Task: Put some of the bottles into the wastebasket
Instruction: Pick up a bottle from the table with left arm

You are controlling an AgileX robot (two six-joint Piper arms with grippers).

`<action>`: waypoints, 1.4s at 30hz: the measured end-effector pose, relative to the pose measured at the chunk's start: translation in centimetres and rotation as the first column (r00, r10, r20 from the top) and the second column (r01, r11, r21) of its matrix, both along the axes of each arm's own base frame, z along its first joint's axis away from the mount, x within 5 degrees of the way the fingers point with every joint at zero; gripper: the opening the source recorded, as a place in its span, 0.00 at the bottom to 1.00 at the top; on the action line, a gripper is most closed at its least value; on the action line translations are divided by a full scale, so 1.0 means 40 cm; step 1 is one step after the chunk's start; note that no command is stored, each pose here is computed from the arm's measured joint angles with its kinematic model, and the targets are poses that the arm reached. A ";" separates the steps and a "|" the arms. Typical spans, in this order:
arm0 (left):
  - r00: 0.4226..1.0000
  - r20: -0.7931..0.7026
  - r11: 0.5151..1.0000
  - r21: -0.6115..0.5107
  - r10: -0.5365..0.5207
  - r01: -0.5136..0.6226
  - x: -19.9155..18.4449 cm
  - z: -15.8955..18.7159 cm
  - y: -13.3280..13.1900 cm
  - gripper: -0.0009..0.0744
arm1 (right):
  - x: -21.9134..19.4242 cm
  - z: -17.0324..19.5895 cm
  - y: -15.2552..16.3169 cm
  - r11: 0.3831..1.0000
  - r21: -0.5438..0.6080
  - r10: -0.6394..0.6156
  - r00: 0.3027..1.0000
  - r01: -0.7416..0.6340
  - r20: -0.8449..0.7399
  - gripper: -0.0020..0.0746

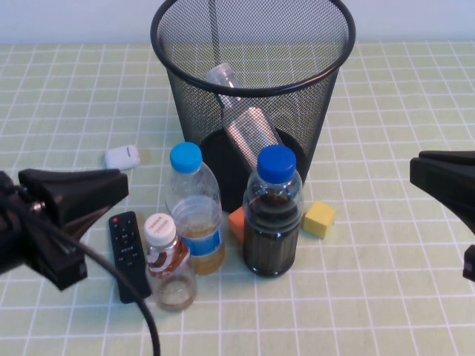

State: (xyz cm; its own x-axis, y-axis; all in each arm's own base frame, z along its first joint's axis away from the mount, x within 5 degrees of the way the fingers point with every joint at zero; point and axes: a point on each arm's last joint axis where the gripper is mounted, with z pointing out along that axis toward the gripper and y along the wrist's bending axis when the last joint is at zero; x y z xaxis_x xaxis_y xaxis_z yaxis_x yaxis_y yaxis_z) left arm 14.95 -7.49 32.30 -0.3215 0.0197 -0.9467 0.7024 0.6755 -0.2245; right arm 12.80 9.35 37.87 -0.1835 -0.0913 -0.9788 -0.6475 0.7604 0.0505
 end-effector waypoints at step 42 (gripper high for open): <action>0.975 0.221 0.992 0.113 0.033 -0.059 -0.069 -0.139 0.020 0.90 | 0.002 -0.001 -0.001 1.000 -0.030 0.001 1.000 -0.001 0.020 0.03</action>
